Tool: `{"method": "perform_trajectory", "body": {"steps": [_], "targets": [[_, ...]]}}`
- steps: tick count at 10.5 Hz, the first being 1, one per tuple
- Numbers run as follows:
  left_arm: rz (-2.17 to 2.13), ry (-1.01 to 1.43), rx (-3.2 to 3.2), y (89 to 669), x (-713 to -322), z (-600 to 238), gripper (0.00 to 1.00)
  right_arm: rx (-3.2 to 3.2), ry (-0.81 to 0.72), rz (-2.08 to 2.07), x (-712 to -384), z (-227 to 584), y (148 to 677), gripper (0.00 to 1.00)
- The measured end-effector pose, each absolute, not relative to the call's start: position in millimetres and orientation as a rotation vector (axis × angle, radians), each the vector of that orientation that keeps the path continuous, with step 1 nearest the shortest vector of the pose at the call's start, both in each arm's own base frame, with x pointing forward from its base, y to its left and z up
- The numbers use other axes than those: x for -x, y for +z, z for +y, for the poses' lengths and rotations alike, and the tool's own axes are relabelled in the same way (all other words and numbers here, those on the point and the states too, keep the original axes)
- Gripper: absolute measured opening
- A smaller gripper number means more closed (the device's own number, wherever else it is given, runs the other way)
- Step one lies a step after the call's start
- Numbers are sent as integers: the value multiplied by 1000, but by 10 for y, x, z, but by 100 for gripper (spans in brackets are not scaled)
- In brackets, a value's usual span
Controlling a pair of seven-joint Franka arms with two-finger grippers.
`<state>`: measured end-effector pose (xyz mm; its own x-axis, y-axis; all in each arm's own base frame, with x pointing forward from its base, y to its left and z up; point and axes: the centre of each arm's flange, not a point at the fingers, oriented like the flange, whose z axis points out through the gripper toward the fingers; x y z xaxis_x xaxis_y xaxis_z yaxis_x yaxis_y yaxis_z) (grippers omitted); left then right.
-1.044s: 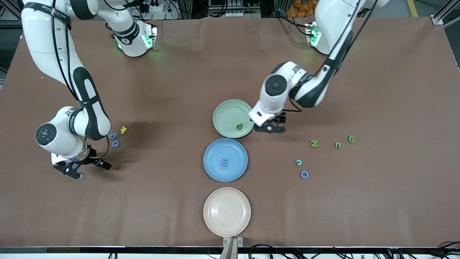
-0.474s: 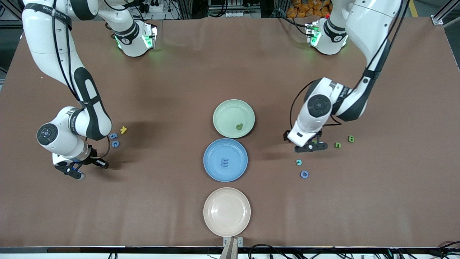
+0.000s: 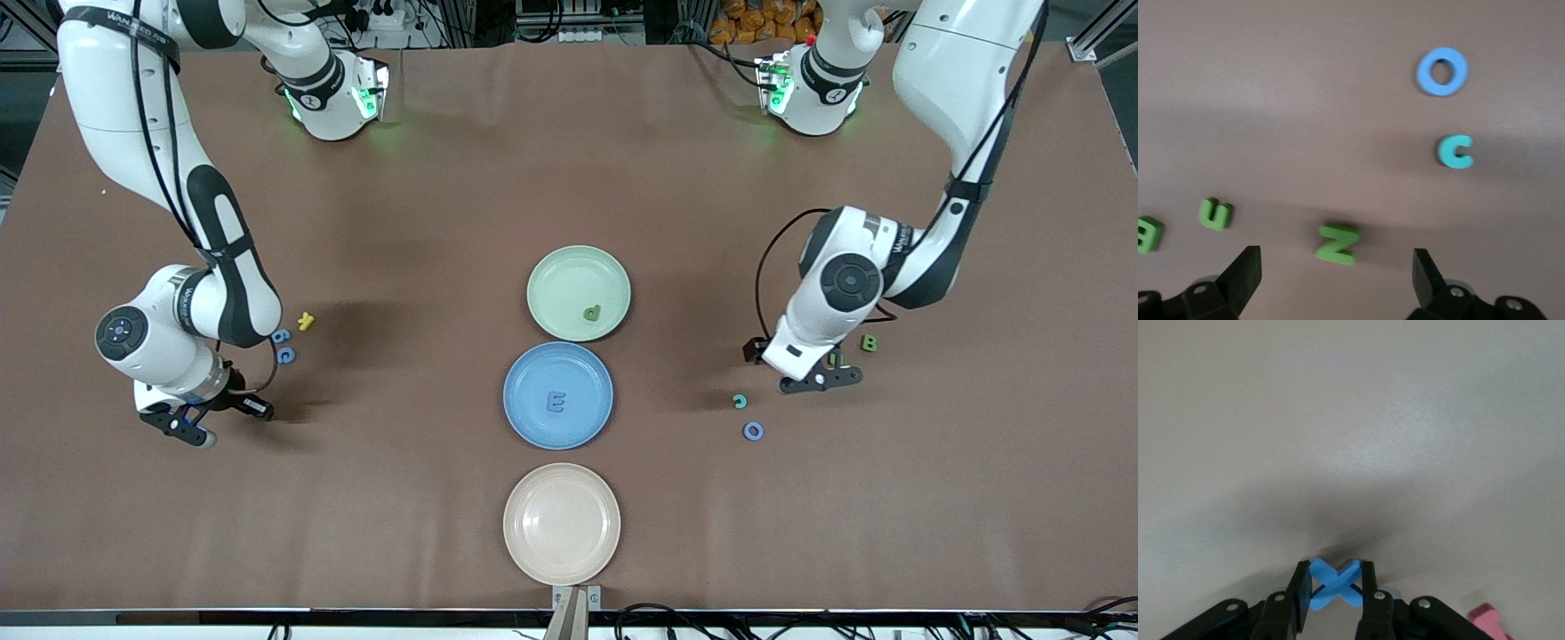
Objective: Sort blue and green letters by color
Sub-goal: 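Grasp the blue x and carry it to the blue plate with the right gripper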
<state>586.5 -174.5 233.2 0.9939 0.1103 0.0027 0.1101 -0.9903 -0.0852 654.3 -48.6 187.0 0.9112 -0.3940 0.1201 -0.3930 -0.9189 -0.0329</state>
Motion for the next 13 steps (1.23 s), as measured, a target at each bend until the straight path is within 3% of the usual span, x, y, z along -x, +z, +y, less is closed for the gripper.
{"method": "perform_trajectory", "body": {"steps": [7,13], "targets": [[267,-4,3067,2162,-6063,-989,100,2918,-264,748,-6959,782,2455,34],[509,47,3055,1818,-6031,-630,100,2798,-258,790,-6764,2540,2726,34]]}}
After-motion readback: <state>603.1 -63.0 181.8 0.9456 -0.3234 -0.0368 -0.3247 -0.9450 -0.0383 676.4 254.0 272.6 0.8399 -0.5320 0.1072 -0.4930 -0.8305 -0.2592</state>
